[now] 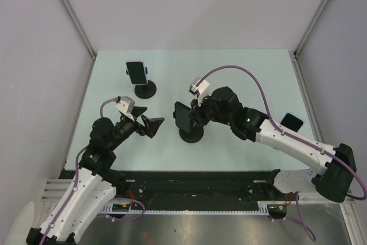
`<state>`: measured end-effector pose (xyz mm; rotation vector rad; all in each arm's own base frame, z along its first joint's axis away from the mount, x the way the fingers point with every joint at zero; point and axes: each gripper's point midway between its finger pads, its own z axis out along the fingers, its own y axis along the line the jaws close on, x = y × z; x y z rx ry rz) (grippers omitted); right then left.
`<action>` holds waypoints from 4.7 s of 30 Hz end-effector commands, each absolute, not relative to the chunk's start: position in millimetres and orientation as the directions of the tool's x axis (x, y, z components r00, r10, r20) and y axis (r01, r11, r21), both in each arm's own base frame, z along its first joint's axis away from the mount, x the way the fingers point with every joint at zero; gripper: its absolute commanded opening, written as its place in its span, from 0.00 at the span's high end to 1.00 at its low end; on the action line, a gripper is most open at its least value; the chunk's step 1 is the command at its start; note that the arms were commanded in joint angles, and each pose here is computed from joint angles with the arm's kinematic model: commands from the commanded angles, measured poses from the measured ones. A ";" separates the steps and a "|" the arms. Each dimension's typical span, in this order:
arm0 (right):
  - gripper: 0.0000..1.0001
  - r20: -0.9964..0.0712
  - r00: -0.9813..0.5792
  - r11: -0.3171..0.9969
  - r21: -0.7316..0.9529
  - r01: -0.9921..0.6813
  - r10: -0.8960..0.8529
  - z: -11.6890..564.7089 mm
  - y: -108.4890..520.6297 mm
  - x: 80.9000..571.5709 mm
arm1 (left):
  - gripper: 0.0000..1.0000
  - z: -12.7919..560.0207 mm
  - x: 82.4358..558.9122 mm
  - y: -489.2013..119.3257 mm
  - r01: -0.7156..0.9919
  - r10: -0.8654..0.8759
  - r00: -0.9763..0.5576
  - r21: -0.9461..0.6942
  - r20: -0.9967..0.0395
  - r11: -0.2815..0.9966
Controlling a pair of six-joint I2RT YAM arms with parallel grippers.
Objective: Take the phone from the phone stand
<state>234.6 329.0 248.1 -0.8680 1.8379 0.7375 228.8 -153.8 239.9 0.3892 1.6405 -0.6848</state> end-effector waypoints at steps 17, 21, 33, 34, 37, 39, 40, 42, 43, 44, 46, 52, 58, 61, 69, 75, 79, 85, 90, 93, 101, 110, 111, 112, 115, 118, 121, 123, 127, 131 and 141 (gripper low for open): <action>0.86 -0.992 -0.089 0.592 0.019 -0.806 -0.090 323.9 328.8 229.4 | 0.00 278.5 226.8 -153.1 0.545 -0.448 -0.083 -0.417 -0.890 0.728; 0.44 -0.994 -0.084 0.572 0.027 -0.820 -0.074 328.3 332.3 226.3 | 0.00 268.8 226.2 -159.9 0.567 -0.395 -0.111 -0.385 -0.912 0.729; 0.13 -0.983 -0.148 0.617 0.052 -0.785 -0.105 317.4 336.1 240.6 | 0.01 241.8 238.5 -184.4 0.626 -0.205 -0.214 -0.295 -0.955 0.722; 0.13 -0.981 -0.165 0.625 0.068 -0.777 -0.099 316.9 336.9 243.2 | 0.01 238.6 240.1 -185.8 0.627 -0.192 -0.222 -0.291 -0.956 0.722; 0.13 -0.971 -0.213 0.636 0.096 -0.766 -0.111 303.4 339.4 252.3 | 0.03 234.4 242.3 -188.2 0.638 -0.165 -0.224 -0.272 -0.961 0.720; 0.16 -0.963 -0.246 0.645 0.117 -0.755 -0.113 294.9 340.9 258.4 | 0.02 234.5 242.4 -190.6 0.653 -0.155 -0.215 -0.260 -0.964 0.711; 0.16 -0.959 -0.256 0.643 0.121 -0.756 -0.121 290.4 342.3 258.8 | 0.02 234.8 241.6 -191.7 0.660 -0.154 -0.210 -0.256 -0.965 0.706; 0.19 -0.953 -0.271 0.646 0.124 -0.754 -0.133 283.1 343.6 260.6 | 0.02 234.7 241.7 -194.1 0.672 -0.151 -0.204 -0.251 -0.967 0.697; 0.21 -0.951 -0.277 0.644 0.126 -0.754 -0.139 280.5 344.3 260.4 | 0.02 234.2 241.4 -194.7 0.676 -0.149 -0.204 -0.249 -0.968 0.694; 0.23 -0.950 -0.278 0.644 0.124 -0.755 -0.142 279.2 344.4 261.1 | 0.02 232.4 241.5 -196.1 0.681 -0.144 -0.206 -0.248 -0.968 0.689; 0.28 -0.946 -0.288 0.643 0.128 -0.755 -0.151 274.1 346.3 260.9 | 0.03 229.3 241.5 -197.8 0.685 -0.139 -0.214 -0.250 -0.967 0.684; 0.50 -0.930 -0.314 0.630 0.130 -0.766 -0.189 261.4 345.9 257.2 | 0.06 224.1 245.1 -205.0 0.711 -0.120 -0.209 -0.235 -0.971 0.663; 0.93 -0.920 -0.321 0.622 0.119 -0.774 -0.223 258.3 339.6 248.2 | 0.15 223.2 245.6 -214.5 0.752 -0.085 -0.209 -0.216 -0.974 0.623; 1.00 -0.920 -0.319 0.629 0.113 -0.769 -0.225 260.8 336.5 245.5 | 0.18 221.4 240.0 -222.2 0.788 -0.066 -0.218 -0.215 -0.974 0.577; 1.00 -0.922 -0.312 0.618 0.110 -0.778 -0.229 263.7 335.2 238.0 | 0.27 214.9 243.2 -227.5 0.801 -0.037 -0.228 -0.209 -0.973 0.561; 1.00 -0.925 -0.310 0.601 0.122 -0.790 -0.220 264.3 339.8 233.2 | 0.32 216.3 253.8 -233.1 0.808 -0.010 -0.218 -0.186 -0.976 0.559; 1.00 -0.925 -0.309 0.595 0.122 -0.794 -0.222 263.4 340.6 231.4 | 0.38 213.2 257.4 -238.4 0.815 0.008 -0.226 -0.184 -0.974 0.550; 1.00 -0.926 -0.305 0.589 0.121 -0.799 -0.224 263.5 341.1 229.6 | 0.57 208.7 259.3 -242.4 0.818 0.021 -0.235 -0.186 -0.972 0.544; 1.00 -0.925 -0.296 0.575 0.112 -0.810 -0.237 263.4 342.1 223.2 | 0.76 207.2 262.8 -241.6 0.807 0.012 -0.240 -0.193 -0.971 0.559; 1.00 -0.928 -0.281 0.560 0.101 -0.823 -0.246 265.3 343.6 217.7 | 0.97 207.0 265.9 -236.8 0.783 -0.012 -0.235 -0.197 -0.972 0.590; 1.00 -0.928 -0.266 0.522 0.096 -0.848 -0.260 261.2 339.5 205.1 | 1.00 202.0 269.6 -223.2 0.720 -0.073 -0.260 -0.244 -0.963 0.649; 1.00 -0.934 -0.254 0.515 0.094 -0.852 -0.251 260.2 330.6 203.6 | 1.00 196.0 270.5 -210.2 0.686 -0.134 -0.294 -0.307 -0.946 0.660; 1.00 -0.936 -0.251 0.510 0.095 -0.855 -0.248 260.7 330.8 203.6 | 1.00 195.9 269.9 -210.0 0.687 -0.137 -0.297 -0.311 -0.945 0.657; 1.00 -0.936 -0.252 0.506 0.097 -0.857 -0.248 260.0 331.1 203.2 | 1.00 195.6 269.8 -209.7 0.685 -0.142 -0.302 -0.319 -0.943 0.655; 1.00 -0.939 -0.241 0.499 0.092 -0.862 -0.244 260.3 330.2 202.5 | 0.99 195.5 269.3 -209.0 0.685 -0.151 -0.307 -0.328 -0.940 0.651; 1.00 -0.943 -0.233 0.479 0.095 -0.873 -0.238 262.3 330.1 200.2 | 1.00 192.8 269.7 -206.8 0.674 -0.164 -0.323 -0.348 -0.932 0.651; 1.00 -0.949 -0.224 0.455 0.102 -0.885 -0.223 265.7 330.9 196.8 | 1.00 189.9 273.2 -200.8 0.647 -0.188 -0.342 -0.375 -0.921 0.664; 1.00 -0.952 -0.216 0.439 0.103 -0.893 -0.217 267.3 332.0 194.6 | 1.00 185.2 277.7 -195.3 0.614 -0.209 -0.363 -0.401 -0.908 0.679; 1.00 -0.954 -0.211 0.395 0.114 -0.912 -0.213 267.8 335.0 186.5 | 1.00 179.5 281.9 -191.6 0.583 -0.228 -0.391 -0.431 -0.892 0.689; 1.00 -0.955 -0.210 0.393 0.114 -0.912 -0.211 266.5 336.0 187.2 | 1.00 178.6 281.6 -194.5 0.585 -0.230 -0.409 -0.446 -0.883 0.677; 1.00 -0.954 -0.222 0.512 0.090 -0.854 -0.203 262.1 326.6 211.0 | 0.37 205.5 242.9 -210.5 0.722 -0.203 -0.317 -0.375 -0.926 0.581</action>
